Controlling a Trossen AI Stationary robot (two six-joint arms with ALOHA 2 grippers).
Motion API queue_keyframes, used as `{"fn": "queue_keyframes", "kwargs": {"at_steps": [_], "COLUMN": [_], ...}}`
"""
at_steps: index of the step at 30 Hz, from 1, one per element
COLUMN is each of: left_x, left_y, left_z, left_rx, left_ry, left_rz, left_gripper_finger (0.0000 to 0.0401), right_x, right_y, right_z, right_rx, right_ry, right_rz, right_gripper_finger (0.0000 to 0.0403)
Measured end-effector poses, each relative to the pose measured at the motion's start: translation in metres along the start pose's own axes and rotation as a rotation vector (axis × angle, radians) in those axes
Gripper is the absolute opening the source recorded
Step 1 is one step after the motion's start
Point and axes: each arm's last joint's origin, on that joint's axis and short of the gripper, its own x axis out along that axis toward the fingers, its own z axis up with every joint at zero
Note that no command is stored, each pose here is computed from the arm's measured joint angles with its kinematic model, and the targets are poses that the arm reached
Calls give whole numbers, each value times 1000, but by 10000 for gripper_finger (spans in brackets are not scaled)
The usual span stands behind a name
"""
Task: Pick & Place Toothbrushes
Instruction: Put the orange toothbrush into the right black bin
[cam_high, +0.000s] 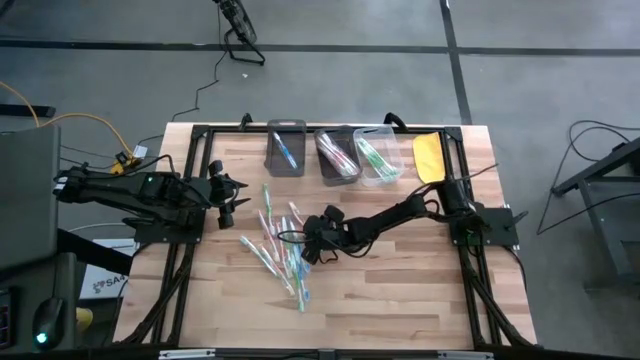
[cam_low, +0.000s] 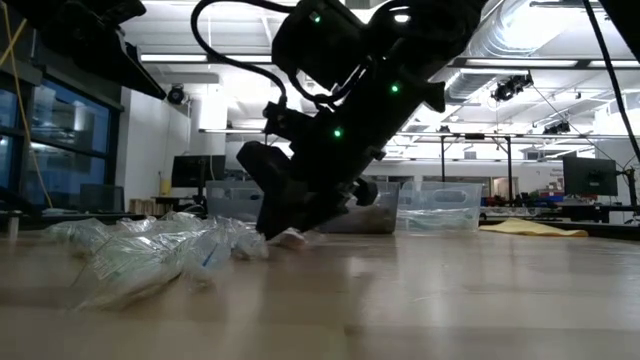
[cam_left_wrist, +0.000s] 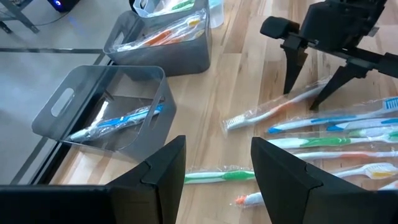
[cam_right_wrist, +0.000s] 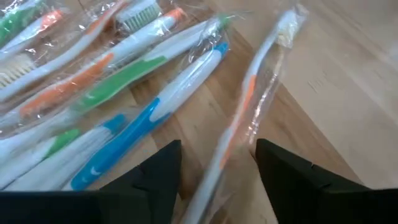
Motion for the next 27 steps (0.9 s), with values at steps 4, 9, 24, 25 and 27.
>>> {"fn": "queue_keyframes", "kwargs": {"at_steps": [4, 9, 24, 25, 27], "left_x": [0, 0, 0, 0, 0], "left_y": [0, 0, 0, 0, 0], "left_z": [0, 0, 0, 0, 0], "left_rx": [0, 0, 0, 0, 0], "left_ry": [0, 0, 0, 0, 0], "left_rz": [0, 0, 0, 0, 0], "left_gripper_finger": [175, 175, 175, 175, 175], "right_x": [0, 0, -54, -63, -76], "right_y": [0, 0, -17, -21, -30], "right_z": [0, 0, 26, 31, 38], "right_rx": [-4, -9, -74, -78, -91], "right_ry": [3, 6, 51, 50, 44], "right_rz": [3, 1, -121, -144, -202], "right_gripper_finger": [134, 53, 18, 18, 18]}}
